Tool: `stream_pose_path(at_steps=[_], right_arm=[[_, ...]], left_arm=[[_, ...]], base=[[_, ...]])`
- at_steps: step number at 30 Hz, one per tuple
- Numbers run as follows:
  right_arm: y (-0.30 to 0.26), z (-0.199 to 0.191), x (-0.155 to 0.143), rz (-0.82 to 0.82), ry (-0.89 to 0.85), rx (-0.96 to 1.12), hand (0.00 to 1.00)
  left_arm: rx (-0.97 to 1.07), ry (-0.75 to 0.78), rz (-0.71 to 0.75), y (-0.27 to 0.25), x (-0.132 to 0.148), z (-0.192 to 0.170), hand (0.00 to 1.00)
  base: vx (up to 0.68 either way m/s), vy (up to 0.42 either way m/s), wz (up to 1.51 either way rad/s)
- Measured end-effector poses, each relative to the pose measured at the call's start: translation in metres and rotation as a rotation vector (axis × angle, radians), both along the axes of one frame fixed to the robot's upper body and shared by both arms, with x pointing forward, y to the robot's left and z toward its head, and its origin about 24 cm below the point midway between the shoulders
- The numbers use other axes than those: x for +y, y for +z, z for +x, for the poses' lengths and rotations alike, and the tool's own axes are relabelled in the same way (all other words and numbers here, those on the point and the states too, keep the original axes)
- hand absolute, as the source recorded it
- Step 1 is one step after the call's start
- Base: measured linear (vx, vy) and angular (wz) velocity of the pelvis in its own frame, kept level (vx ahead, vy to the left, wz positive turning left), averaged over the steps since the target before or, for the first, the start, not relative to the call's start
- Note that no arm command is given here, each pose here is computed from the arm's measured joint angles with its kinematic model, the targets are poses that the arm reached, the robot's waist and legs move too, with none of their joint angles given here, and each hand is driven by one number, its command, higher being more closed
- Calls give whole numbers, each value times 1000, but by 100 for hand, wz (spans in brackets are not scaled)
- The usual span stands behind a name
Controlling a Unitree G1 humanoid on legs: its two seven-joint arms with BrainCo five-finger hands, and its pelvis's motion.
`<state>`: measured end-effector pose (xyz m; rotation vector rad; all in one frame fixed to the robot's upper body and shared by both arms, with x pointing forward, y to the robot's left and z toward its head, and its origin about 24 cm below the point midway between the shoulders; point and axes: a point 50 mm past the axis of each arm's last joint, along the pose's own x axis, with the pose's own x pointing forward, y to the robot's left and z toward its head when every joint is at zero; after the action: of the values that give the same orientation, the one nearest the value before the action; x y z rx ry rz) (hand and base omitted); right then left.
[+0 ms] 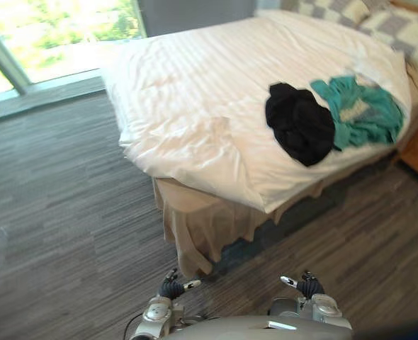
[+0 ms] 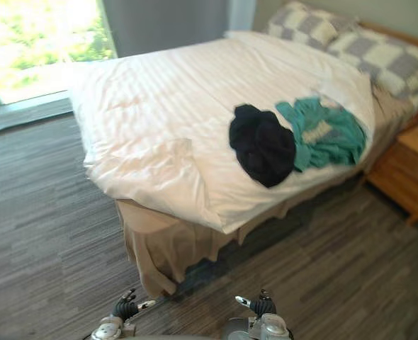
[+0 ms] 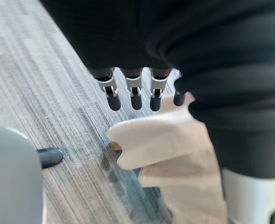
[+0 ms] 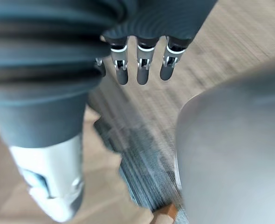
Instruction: Tidy the bed and pick cloth on bed and put in laundry
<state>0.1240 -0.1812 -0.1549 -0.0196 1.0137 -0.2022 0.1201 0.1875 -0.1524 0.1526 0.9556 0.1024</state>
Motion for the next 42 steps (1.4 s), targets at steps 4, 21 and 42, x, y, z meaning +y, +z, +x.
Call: stream_pose_path(at_steps=[4, 21, 42], right_arm=[[1, 1, -1, -3, -3, -4, 0], [-8, -20, -6, 9, -33, 81, 0], [-14, -79, -36, -1, -166, 207, 0]], left_arm=[[-1, 44, -8, 0, 2, -1, 0], [-34, 719, -103, -1, 56, -42, 0], [-1099, 591, 250, 220, 171, 118, 0]], base=[[174, -196, 74], [157, -44, 31], [-26, 2, 5]])
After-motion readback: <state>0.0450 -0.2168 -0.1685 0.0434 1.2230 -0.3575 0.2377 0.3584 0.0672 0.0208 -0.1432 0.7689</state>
